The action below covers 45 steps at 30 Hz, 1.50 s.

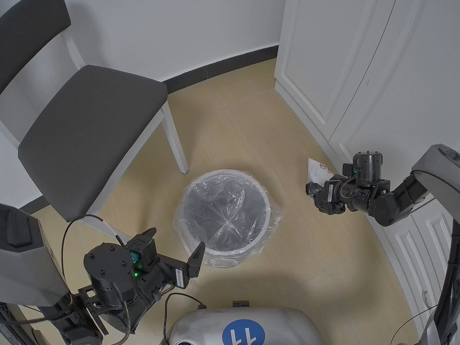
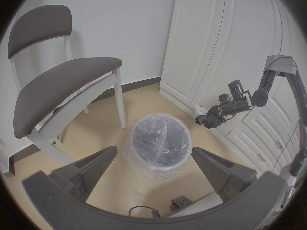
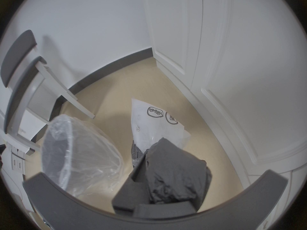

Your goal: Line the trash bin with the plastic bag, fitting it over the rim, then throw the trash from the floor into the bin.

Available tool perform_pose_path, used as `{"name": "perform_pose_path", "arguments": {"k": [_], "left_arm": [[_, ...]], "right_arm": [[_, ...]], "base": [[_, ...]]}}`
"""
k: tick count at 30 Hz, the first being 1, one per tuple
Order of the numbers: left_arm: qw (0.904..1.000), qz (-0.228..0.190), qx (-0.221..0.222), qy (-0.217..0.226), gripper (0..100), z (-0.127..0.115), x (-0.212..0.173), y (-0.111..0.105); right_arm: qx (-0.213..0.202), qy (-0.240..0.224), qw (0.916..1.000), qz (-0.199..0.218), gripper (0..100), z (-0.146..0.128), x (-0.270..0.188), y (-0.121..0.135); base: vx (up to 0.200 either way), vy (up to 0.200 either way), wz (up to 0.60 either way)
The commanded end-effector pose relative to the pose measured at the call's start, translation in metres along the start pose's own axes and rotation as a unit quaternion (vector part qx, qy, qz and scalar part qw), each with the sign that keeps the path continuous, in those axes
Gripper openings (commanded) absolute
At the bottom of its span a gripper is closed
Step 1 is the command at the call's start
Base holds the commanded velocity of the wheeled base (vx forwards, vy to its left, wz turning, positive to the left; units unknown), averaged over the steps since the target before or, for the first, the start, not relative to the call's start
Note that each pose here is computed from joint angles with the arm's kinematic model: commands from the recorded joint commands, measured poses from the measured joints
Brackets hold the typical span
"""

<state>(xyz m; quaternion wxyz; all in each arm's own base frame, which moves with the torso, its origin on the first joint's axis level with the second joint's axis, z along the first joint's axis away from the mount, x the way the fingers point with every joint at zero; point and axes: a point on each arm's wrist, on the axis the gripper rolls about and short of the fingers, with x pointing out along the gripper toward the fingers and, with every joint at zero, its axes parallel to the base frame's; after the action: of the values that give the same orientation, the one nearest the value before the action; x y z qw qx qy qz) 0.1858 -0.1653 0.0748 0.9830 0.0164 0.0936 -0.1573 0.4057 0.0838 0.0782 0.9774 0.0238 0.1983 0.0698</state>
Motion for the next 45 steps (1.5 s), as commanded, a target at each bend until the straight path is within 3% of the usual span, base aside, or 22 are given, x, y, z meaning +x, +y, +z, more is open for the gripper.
{"name": "perform_pose_path", "arguments": {"k": [1, 16, 22, 30, 36, 45], "left_arm": [[0.9990, -0.030, -0.015, -0.029, 100, 0.014, -0.014, -0.009], [0.9859, -0.060, -0.061, -0.144, 100, 0.067, -0.051, 0.007], [0.9863, -0.040, -0.044, -0.154, 100, 0.071, -0.048, 0.015], [0.9797, -0.022, -0.048, -0.193, 100, 0.088, -0.054, 0.024], [0.9768, -0.006, -0.029, -0.212, 100, 0.095, -0.060, 0.031], [0.9720, 0.040, -0.015, -0.231, 100, 0.105, -0.058, 0.047]], "right_arm": [[-0.015, -0.055, 0.9982, 0.020, 0, 0.032, -0.047, 0.006], [-0.019, -0.119, 0.9919, 0.041, 0, 0.057, -0.094, 0.017], [-0.018, -0.128, 0.9899, 0.057, 0, 0.059, -0.099, 0.028], [-0.022, -0.155, 0.9831, 0.095, 0, 0.053, -0.104, 0.053], [-0.009, -0.167, 0.9757, 0.142, 0, 0.047, -0.119, 0.085], [-0.010, -0.167, 0.9739, 0.153, 0, 0.043, -0.128, 0.105]], "base": [[0.000, 0.000, 0.00], [0.000, 0.000, 0.00], [0.000, 0.000, 0.00], [0.000, 0.000, 0.00], [0.000, 0.000, 0.00], [0.000, 0.000, 0.00]]}}
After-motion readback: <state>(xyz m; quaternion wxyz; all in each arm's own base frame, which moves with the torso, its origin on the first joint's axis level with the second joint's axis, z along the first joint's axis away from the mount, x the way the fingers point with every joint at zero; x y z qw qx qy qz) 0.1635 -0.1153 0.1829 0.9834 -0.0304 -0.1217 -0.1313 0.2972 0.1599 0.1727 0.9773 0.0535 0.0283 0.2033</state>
